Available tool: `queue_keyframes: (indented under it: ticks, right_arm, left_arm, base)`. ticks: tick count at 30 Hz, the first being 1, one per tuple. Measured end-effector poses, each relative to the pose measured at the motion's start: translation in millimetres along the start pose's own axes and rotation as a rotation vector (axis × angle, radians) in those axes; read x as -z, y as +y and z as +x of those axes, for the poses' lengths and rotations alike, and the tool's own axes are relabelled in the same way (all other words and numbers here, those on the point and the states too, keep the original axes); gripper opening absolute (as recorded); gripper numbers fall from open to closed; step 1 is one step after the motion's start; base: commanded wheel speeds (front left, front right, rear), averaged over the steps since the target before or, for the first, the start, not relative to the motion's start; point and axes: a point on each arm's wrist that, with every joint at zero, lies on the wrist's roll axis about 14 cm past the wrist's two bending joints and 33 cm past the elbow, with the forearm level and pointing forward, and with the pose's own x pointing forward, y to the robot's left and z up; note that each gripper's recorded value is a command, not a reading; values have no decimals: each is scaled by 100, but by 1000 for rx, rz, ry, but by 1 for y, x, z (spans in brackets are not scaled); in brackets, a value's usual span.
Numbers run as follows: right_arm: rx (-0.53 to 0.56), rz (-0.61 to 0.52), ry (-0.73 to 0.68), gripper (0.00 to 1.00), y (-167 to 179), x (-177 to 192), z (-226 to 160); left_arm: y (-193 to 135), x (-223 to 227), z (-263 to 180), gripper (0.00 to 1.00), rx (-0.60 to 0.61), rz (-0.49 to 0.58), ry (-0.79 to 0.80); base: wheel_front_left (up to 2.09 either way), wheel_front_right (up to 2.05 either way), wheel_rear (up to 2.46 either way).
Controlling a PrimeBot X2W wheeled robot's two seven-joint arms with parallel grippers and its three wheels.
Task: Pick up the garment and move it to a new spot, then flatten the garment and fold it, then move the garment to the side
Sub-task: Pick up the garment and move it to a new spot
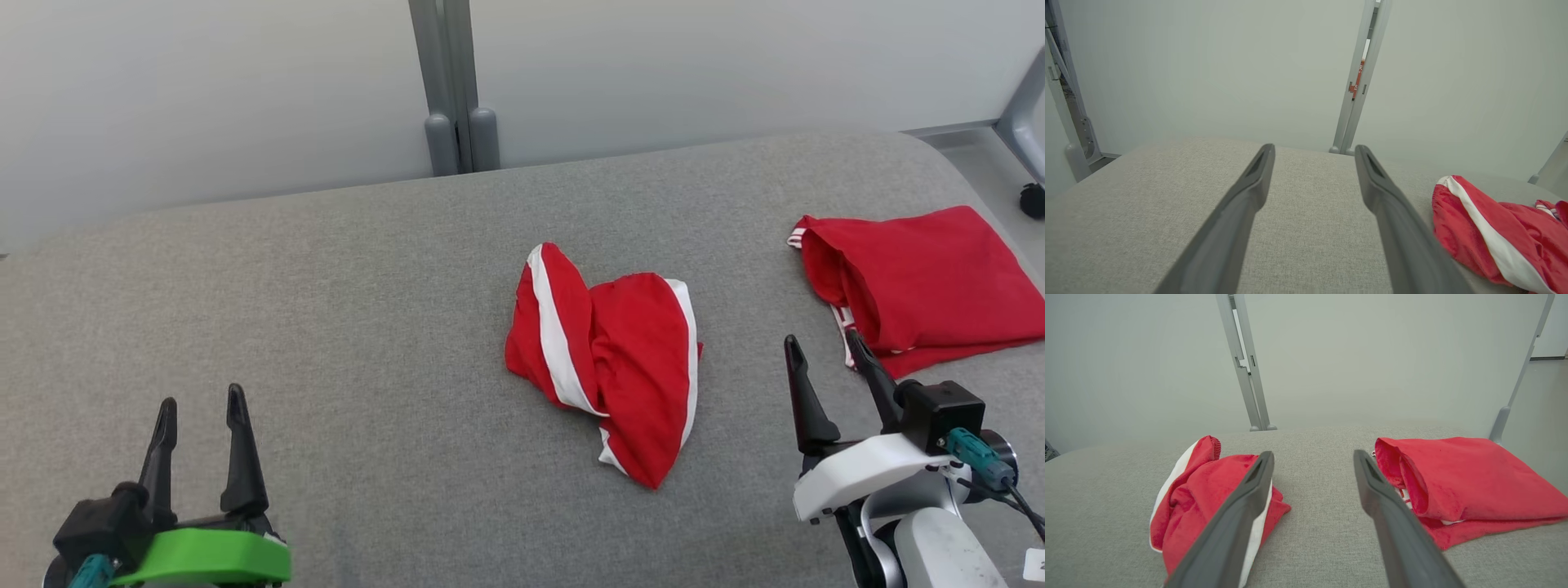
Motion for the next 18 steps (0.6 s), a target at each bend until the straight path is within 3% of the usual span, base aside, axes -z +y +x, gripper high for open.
queue_keyframes:
  ticks: [18]
  right_arm:
    - [-42,12,1,100,18,3,2]
  left_arm:
    - [13,9,-28,100,-27,-2,13]
  base:
    - [0,0,0]
